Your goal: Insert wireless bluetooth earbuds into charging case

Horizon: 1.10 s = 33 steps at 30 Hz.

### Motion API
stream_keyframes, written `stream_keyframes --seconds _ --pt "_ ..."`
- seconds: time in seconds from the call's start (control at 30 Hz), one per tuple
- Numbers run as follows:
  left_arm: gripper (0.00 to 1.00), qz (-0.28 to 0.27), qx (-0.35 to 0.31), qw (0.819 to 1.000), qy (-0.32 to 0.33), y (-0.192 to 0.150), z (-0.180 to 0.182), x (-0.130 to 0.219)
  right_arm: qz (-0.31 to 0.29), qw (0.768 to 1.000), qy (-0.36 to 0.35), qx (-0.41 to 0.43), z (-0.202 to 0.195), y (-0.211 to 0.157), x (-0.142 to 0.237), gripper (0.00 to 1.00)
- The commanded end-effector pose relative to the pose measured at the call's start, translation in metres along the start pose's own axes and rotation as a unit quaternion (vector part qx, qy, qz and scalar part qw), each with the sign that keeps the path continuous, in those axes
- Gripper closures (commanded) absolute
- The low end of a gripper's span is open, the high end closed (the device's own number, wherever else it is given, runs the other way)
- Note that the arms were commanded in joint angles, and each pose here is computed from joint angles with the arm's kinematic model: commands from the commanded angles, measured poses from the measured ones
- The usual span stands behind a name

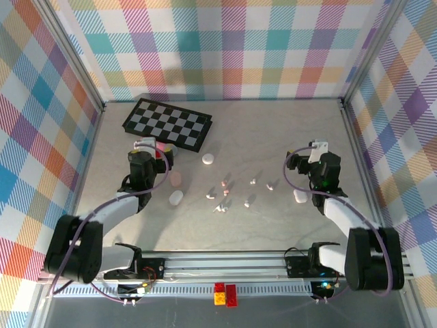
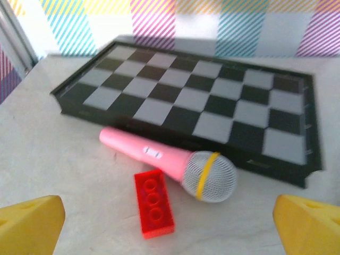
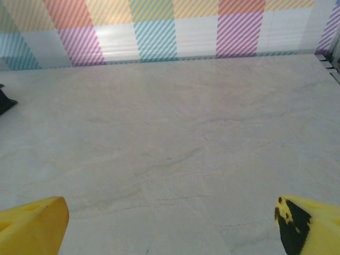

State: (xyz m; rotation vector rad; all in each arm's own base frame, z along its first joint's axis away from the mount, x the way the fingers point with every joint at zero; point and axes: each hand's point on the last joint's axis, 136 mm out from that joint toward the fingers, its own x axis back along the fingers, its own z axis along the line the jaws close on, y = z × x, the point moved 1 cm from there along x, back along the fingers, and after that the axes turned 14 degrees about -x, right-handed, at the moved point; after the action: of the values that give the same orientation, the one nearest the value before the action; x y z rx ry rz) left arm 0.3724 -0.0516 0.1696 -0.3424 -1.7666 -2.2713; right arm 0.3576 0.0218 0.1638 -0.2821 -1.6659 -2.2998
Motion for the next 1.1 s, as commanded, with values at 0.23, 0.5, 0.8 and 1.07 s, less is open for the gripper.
stream_keyframes --seconds 0.23,0.5,0.8,1.07 --pt "0.00 0.113 -0.035 0.988 -0.100 -0.015 -0.055 0.068 0.077 0.992 0.093 -0.024 0.076 -0.016 0.041 0.01" --pt "0.00 0.287 -0.069 0.936 -0.190 -0.055 -0.068 0.115 0.166 0.966 0.197 0.001 0.163 -0.061 0.060 0.01" --pt "0.00 0.401 -0.072 0.893 -0.191 -0.090 -0.082 0.110 0.191 0.957 0.219 0.015 0.197 -0.078 0.051 0.01" --pt "0.11 0.425 -0.098 0.875 -0.211 -0.114 -0.097 0.095 0.199 0.954 0.224 0.015 0.203 -0.080 0.048 0.01"
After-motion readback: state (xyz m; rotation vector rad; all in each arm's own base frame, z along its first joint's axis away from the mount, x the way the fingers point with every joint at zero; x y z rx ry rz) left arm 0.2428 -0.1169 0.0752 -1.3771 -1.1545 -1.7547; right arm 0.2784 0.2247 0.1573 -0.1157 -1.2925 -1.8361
